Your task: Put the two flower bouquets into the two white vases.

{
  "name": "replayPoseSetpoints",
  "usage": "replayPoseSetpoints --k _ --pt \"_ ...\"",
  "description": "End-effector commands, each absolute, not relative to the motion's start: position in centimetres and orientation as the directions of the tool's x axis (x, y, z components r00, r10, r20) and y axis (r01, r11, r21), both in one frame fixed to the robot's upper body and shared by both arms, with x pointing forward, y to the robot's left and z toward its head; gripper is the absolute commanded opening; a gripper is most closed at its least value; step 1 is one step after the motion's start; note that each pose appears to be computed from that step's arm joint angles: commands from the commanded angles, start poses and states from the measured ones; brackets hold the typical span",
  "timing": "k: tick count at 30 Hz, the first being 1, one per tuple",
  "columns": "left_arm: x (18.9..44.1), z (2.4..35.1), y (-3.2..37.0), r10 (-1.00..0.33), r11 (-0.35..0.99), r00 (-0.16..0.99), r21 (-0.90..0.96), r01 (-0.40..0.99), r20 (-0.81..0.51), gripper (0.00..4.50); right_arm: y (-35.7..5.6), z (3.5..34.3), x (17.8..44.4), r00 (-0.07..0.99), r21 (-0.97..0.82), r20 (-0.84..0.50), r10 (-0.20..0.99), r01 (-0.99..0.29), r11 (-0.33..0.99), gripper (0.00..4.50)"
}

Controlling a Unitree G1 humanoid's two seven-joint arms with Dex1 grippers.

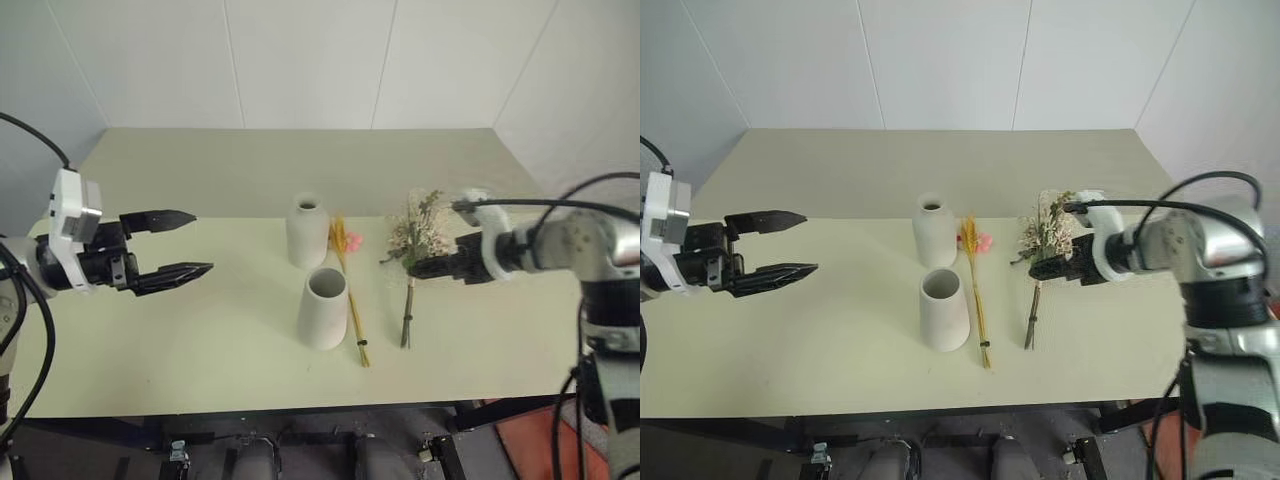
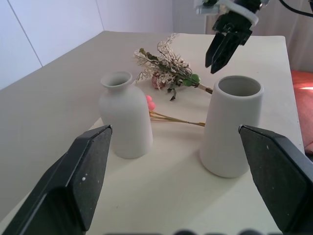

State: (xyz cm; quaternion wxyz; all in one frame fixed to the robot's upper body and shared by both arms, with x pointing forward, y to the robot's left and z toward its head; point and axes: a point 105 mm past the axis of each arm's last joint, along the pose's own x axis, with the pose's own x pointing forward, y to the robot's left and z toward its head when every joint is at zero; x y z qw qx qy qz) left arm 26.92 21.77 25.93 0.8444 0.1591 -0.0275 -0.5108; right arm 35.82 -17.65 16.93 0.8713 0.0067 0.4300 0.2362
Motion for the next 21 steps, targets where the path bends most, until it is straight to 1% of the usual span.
replayPoseSetpoints --k 1,6,7,9,11,13,17,19,20,21 --pt "26.5 27.0 21.4 -0.888 0.397 0.45 0.338 0.853 -0.091 4.49 -18.8 16.2 36.9 0.529 0.182 -0.789 0.313 -0.286 0.941 4.5" --pt "26.7 27.0 20.9 -0.895 0.38 0.435 0.344 0.859 -0.097 4.49 -17.8 14.0 37.9 0.483 0.157 -0.839 0.249 -0.223 0.962 4.5" --pt "26.7 27.0 20.8 -0.896 0.378 0.434 0.346 0.859 -0.097 4.5 -17.7 13.8 38.3 0.494 0.14 -0.837 0.235 -0.223 0.965 4.32" --pt "26.8 27.0 20.6 -0.897 0.376 0.431 0.349 0.859 -0.096 4.5 -17.2 13.8 39.0 0.515 0.126 -0.825 0.231 -0.23 0.965 3.87" --pt "26.8 27.0 20.5 -0.897 0.375 0.431 0.351 0.858 -0.095 4.5 -17.0 14.4 39.6 0.549 0.116 -0.803 0.231 -0.236 0.965 3.27" --pt "26.8 27.0 20.3 -0.897 0.375 0.431 0.351 0.858 -0.096 4.5 -17.0 14.9 40.0 0.574 0.107 -0.786 0.229 -0.238 0.965 2.5" --pt "26.8 27.0 20.1 -0.898 0.374 0.43 0.35 0.859 -0.097 4.5 -17.6 15.2 40.1 0.589 0.1 -0.779 0.216 -0.224 0.969 1.02" --pt "26.9 27.0 20.1 -0.898 0.373 0.429 0.349 0.86 -0.097 4.5 -17.6 15.2 39.9 0.586 0.112 -0.778 0.227 -0.226 0.968 0.41" --pt "26.9 27.0 20.0 -0.898 0.373 0.429 0.348 0.86 -0.097 4.5 -17.7 15.3 39.8 0.587 0.116 -0.777 0.23 -0.226 0.967 0.2" --pt "26.9 27.0 20.0 -0.899 0.372 0.428 0.348 0.861 -0.097 4.5 -17.7 15.5 39.8 0.596 0.112 -0.769 0.23 -0.229 0.967 0.2"
